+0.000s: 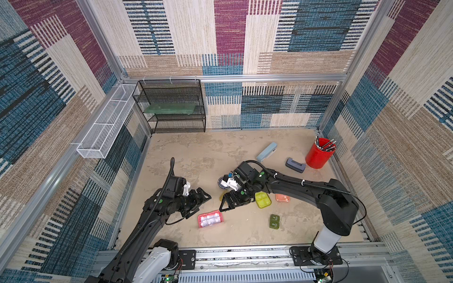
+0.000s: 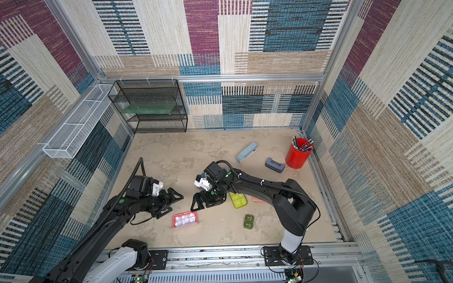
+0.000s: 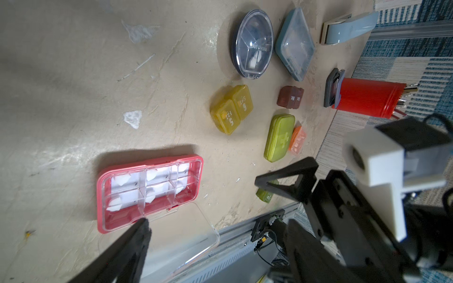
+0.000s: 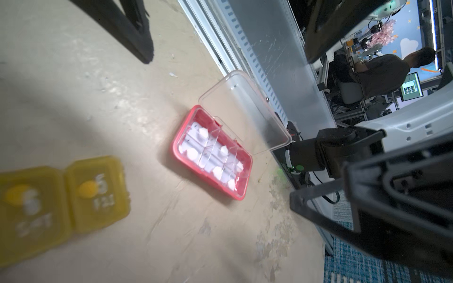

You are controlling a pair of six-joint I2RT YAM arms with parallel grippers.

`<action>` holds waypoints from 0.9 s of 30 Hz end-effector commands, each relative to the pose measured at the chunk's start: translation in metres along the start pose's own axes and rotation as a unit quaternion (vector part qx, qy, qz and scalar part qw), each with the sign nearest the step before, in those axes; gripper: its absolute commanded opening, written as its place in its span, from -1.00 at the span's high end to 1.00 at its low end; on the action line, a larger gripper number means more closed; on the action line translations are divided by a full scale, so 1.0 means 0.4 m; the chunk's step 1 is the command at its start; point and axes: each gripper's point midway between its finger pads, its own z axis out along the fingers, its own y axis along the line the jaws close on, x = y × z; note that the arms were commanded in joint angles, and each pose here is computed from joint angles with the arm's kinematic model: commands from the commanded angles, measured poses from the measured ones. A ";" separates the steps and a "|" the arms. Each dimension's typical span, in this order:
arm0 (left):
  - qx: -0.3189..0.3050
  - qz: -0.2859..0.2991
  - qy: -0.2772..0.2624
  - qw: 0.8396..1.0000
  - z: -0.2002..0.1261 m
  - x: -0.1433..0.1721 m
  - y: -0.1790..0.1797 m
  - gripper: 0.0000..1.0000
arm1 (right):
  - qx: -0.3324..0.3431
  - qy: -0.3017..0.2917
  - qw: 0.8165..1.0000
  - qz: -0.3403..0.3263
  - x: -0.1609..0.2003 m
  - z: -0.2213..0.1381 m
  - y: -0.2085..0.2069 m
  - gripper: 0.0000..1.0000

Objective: Close pillboxes
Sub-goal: Close the lid on the pillbox.

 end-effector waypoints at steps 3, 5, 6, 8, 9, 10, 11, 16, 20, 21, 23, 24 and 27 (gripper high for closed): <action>-0.007 0.012 -0.018 1.000 -0.008 -0.017 0.015 -0.78 | 0.024 0.000 0.999 0.030 0.061 0.006 0.042 -0.95; -0.007 0.014 -0.027 1.000 -0.014 -0.024 0.018 -0.78 | 0.018 0.007 0.999 0.031 0.077 0.013 0.060 -0.94; -0.010 0.018 -0.034 0.999 -0.016 -0.030 0.023 -0.78 | 0.013 0.012 0.999 0.027 0.082 0.018 0.075 -0.95; -0.022 0.019 -0.048 0.998 -0.023 -0.042 0.037 -0.78 | 0.003 0.021 1.000 0.014 0.088 0.031 0.099 -0.94; -0.030 0.014 -0.055 0.998 -0.028 -0.048 0.048 -0.78 | -0.003 0.033 0.999 0.006 0.102 0.046 0.120 -0.94; -0.037 0.005 -0.063 0.997 -0.036 -0.052 0.056 -0.78 | -0.007 0.041 0.999 0.004 0.107 0.057 0.131 -0.94; -0.037 0.000 -0.071 0.997 -0.044 -0.056 0.058 -0.78 | -0.011 0.049 0.999 0.001 0.113 0.068 0.142 -0.94; -0.051 0.001 -0.116 0.992 -0.079 -0.076 0.078 -0.79 | -0.023 0.072 0.997 -0.018 0.115 0.133 0.174 -0.95; -0.049 0.004 -0.127 0.991 -0.104 -0.074 0.074 -0.79 | -0.035 0.075 0.996 -0.031 0.086 0.156 0.204 -0.95; -0.046 0.005 -0.131 0.990 -0.108 -0.075 0.073 -0.78 | -0.035 0.077 0.996 -0.037 0.078 0.161 0.207 -0.95; -0.046 0.008 -0.133 0.990 -0.114 -0.074 0.073 -0.79 | -0.034 0.080 0.995 -0.041 0.064 0.172 0.206 -0.95; -0.048 0.010 -0.133 0.990 -0.116 -0.074 0.075 -0.79 | -0.034 0.083 0.995 -0.042 0.060 0.181 0.204 -0.95; -0.053 0.016 -0.128 0.990 -0.120 -0.073 0.079 -0.79 | -0.028 0.086 0.995 -0.040 0.041 0.200 0.192 -0.95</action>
